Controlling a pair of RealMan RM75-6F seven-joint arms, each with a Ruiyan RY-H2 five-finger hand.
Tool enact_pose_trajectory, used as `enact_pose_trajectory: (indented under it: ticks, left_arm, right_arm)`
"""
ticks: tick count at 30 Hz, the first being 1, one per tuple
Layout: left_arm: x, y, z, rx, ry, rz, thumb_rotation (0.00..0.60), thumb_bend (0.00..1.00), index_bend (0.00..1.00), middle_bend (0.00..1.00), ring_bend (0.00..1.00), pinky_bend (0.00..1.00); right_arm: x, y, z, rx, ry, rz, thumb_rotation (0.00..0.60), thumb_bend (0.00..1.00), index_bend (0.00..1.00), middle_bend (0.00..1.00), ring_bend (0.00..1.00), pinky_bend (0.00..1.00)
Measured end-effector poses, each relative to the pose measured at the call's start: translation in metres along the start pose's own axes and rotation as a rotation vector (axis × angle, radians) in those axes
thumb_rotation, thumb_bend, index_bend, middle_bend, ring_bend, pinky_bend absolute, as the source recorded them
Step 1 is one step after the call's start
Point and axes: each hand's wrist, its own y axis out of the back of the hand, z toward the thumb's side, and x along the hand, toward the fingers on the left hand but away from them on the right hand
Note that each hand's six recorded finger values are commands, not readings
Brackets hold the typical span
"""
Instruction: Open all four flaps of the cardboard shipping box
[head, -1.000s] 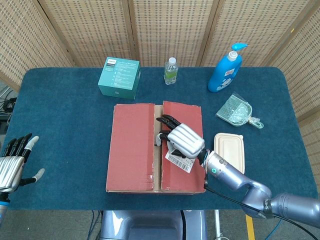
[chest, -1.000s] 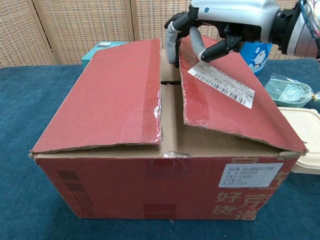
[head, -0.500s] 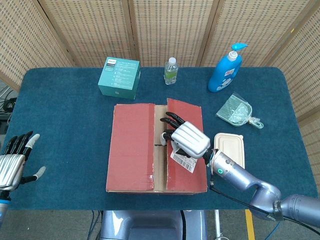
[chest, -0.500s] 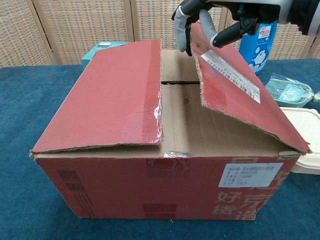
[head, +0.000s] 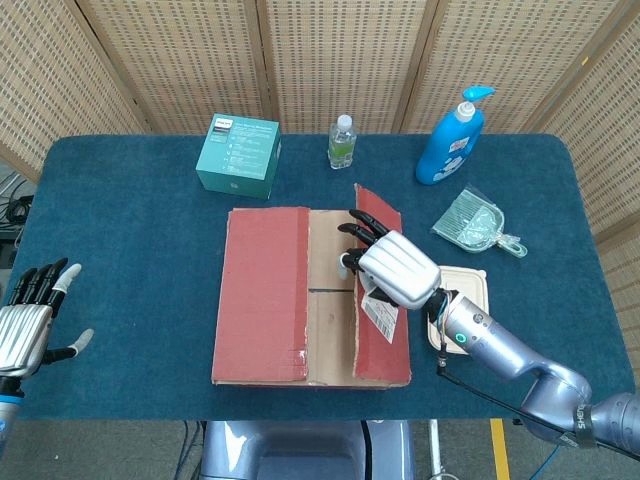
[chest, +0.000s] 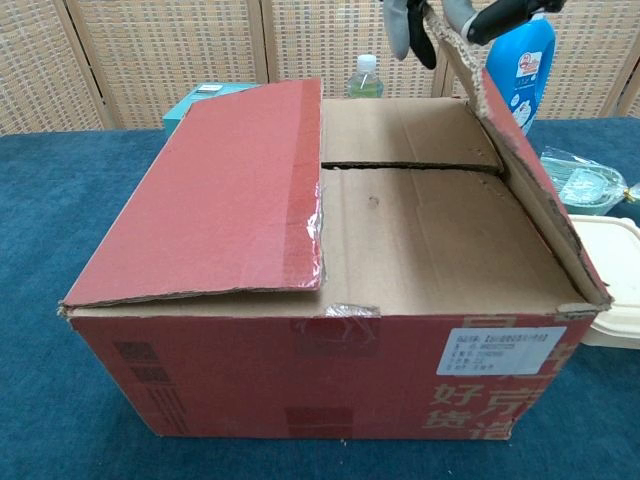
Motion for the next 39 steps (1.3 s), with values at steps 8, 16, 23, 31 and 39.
enact_pose_trajectory:
  ticks: [8, 16, 23, 31, 39]
  left_arm:
    - [-0.002, 0.000, 0.001, 0.002, -0.003, 0.003, 0.514, 0.30, 0.02, 0.00, 0.00, 0.00]
    - [-0.003, 0.001, 0.005, 0.007, -0.012, 0.009, 0.515, 0.30, 0.02, 0.00, 0.00, 0.00]
    - [-0.003, 0.003, 0.007, 0.012, -0.014, 0.011, 0.515, 0.30, 0.02, 0.00, 0.00, 0.00]
    - [-0.002, 0.004, 0.009, 0.015, -0.017, 0.015, 0.515, 0.30, 0.02, 0.00, 0.00, 0.00]
    - [-0.001, 0.007, 0.013, 0.024, -0.037, 0.023, 0.515, 0.30, 0.03, 0.00, 0.00, 0.00]
  right_arm:
    - [0.007, 0.020, -0.012, 0.043, -0.033, -0.012, 0.600, 1.00, 0.49, 0.58, 0.16, 0.03]
    - [0.018, 0.044, -0.026, 0.101, -0.069, -0.023, 0.600, 1.00, 0.49, 0.58, 0.17, 0.03]
    - [0.028, 0.054, -0.036, 0.145, -0.100, -0.018, 0.600, 1.00, 0.49, 0.58, 0.17, 0.03]
    - [0.041, 0.063, -0.051, 0.190, -0.145, -0.017, 0.600, 1.00, 0.49, 0.57, 0.17, 0.03]
    - [0.061, 0.062, -0.071, 0.209, -0.204, -0.004, 0.600, 1.00, 0.49, 0.57, 0.17, 0.03]
